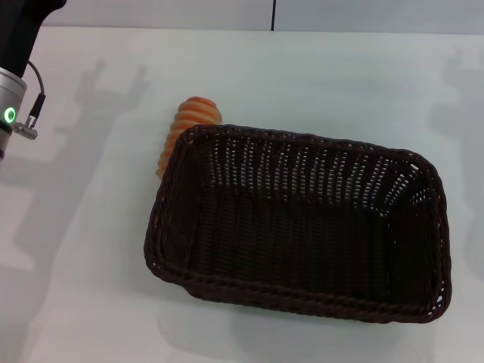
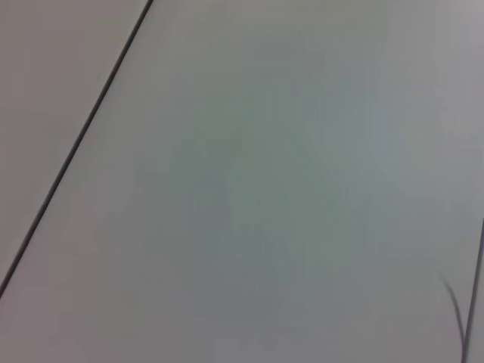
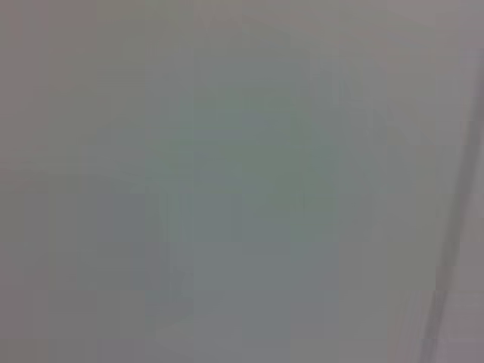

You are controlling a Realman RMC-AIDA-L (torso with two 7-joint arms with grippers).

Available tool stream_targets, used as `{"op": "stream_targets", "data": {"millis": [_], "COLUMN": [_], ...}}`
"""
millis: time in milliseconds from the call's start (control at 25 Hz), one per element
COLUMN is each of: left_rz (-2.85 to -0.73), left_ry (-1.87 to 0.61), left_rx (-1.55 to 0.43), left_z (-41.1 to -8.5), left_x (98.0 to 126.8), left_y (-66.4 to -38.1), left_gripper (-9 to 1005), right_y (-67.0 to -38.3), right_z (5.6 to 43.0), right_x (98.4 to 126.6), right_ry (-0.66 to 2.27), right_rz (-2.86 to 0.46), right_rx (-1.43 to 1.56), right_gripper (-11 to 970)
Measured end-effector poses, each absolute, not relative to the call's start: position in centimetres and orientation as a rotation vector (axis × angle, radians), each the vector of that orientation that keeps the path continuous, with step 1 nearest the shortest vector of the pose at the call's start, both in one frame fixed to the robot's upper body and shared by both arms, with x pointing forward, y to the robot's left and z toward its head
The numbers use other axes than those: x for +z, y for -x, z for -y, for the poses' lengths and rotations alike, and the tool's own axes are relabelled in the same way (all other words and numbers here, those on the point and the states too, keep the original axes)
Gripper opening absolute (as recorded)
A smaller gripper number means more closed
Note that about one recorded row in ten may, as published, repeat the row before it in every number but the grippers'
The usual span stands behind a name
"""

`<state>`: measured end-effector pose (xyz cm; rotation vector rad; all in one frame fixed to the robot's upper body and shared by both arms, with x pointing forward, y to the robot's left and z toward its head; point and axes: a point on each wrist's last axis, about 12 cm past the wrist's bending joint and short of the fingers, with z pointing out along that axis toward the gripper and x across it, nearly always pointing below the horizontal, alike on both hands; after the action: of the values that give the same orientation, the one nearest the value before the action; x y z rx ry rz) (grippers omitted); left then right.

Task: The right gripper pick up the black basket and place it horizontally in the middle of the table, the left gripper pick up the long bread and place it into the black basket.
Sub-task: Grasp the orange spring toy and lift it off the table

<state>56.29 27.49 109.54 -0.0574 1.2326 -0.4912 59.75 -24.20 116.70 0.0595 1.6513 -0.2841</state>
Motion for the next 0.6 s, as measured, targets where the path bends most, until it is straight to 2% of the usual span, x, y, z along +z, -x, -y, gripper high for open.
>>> {"op": "stream_targets", "data": {"millis": [240, 320, 520, 600], "left_rz": [-1.231, -1.232, -1.261, -1.349], "left_ry": [0.062, 0.061, 0.056, 0.055], "left_rx": [-0.486, -0.483, -0.505, -0.511], "left_z": [-27.7, -27.8, -27.5, -27.0], "left_x": [109.6, 109.6, 109.9, 110.4], "left_y": [-56.3, -56.3, -56.8, -57.5], "left_gripper": [820, 819, 819, 818], "right_y": [-58.0, -57.2, -56.6, -56.2], "right_z": [23.8, 24.2, 25.8, 27.4], "right_x": [117.3, 116.7, 115.1, 113.9], "right_ry": [-0.151, -0.135, -0.153, -0.203], "right_rz": [-1.442, -1.307, -1.206, -1.188], "right_rx": [-0.432, -0.384, -0.212, -0.104], "right_gripper": [332, 332, 331, 331]}}
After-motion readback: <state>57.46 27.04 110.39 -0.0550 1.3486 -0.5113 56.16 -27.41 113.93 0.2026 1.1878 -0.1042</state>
